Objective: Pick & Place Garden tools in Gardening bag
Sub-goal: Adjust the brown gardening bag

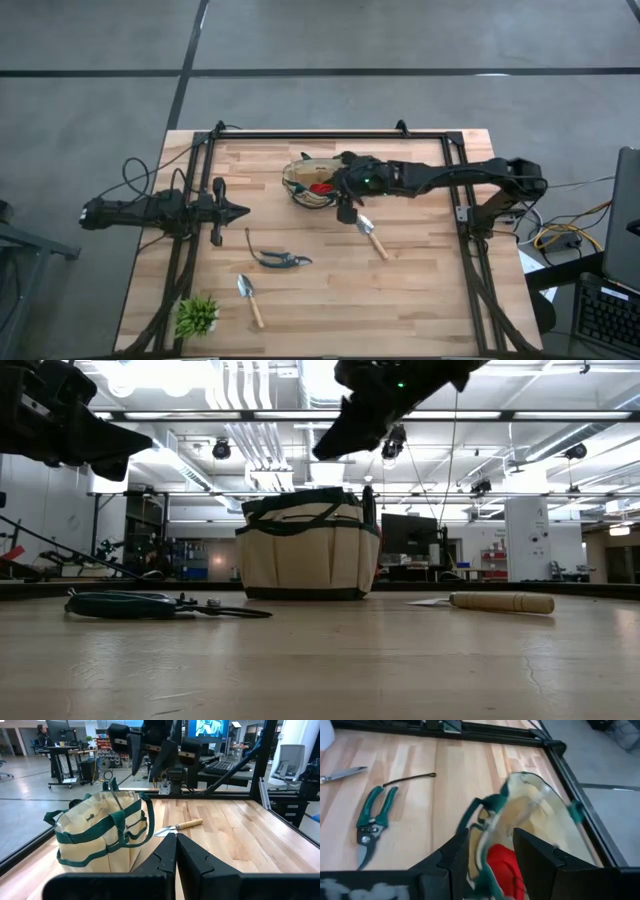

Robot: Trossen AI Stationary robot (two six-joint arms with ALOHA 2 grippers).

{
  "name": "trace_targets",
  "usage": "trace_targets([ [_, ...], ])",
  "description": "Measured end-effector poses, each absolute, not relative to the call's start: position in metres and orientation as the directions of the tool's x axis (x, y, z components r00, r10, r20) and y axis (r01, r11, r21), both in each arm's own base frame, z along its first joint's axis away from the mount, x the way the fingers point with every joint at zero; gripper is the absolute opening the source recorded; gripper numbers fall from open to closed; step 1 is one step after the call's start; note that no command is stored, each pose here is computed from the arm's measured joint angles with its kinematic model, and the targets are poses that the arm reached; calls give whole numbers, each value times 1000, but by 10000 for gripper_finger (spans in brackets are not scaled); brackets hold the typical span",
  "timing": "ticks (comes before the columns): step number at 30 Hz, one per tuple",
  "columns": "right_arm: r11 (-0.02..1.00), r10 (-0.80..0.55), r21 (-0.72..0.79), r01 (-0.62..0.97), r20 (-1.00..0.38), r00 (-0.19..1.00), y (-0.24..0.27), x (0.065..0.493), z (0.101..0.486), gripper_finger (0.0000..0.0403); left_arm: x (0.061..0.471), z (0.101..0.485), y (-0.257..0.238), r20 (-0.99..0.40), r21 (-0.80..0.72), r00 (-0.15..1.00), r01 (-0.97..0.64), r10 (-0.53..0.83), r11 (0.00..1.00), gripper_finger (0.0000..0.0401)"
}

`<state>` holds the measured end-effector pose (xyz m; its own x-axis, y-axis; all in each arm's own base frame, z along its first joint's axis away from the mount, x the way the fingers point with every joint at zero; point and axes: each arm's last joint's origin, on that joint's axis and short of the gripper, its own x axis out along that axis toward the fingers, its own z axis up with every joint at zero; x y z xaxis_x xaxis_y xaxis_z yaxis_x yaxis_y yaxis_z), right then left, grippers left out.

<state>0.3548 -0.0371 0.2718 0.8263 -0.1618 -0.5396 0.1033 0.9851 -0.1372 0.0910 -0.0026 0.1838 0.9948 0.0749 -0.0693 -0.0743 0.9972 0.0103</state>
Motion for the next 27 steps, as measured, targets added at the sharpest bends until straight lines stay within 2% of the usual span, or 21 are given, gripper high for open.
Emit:
trace_targets([
  [14, 983, -161, -172, 67, -625, 763, -45, 409, 279, 151, 91, 184, -3, -69, 10, 995, -74, 75, 997, 14],
  [27, 979, -199, -159, 124, -667, 718, -68, 405, 271, 149, 91, 184, -3, -69, 10, 995, -75, 75, 997, 14],
])
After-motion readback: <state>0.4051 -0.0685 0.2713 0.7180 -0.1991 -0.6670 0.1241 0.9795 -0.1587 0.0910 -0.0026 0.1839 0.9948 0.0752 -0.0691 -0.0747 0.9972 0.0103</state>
